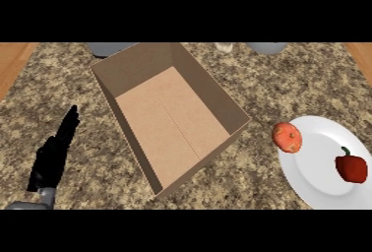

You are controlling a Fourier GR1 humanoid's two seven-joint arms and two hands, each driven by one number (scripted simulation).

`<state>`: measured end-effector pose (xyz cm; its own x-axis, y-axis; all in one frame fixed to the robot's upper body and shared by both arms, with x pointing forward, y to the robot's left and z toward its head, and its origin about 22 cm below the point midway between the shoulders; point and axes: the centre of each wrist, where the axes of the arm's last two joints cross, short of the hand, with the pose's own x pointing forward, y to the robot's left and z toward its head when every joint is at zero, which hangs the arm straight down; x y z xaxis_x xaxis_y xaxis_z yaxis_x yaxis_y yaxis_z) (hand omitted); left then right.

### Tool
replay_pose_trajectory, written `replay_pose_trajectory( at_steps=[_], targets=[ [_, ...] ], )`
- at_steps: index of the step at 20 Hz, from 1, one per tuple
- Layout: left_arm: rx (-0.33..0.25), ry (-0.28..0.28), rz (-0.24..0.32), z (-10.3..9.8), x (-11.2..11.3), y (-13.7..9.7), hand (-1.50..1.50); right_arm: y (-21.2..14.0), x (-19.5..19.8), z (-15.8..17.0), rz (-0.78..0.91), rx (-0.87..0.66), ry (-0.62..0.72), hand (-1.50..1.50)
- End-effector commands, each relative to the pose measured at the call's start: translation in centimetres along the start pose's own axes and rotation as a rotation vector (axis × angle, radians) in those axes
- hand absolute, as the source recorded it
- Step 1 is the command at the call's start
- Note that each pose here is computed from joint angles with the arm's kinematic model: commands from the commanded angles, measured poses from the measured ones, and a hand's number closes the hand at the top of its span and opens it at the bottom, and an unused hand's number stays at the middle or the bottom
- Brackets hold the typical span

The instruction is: Pick the bell pepper from the plate and place it in the cardboard box

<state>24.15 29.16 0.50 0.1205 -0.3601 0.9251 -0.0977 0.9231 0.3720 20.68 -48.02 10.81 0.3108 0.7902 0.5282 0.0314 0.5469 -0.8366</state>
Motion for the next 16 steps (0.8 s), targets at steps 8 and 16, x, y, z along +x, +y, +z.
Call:
replay_pose_trajectory(
  at_steps=[8, 16],
  targets=[
    [-0.007, 0.011, 0.013, 0.7, 0.8, -2.1, 0.0, 3.9, 6.6, 0.5, 0.161, 0.284, 0.16, -1.5],
    [-0.026, 0.013, 0.007, 1.0, -0.3, 0.2, 0.0, 7.0, 5.5, 0.2, 0.203, 0.273, 0.242, -1.5]
  ],
)
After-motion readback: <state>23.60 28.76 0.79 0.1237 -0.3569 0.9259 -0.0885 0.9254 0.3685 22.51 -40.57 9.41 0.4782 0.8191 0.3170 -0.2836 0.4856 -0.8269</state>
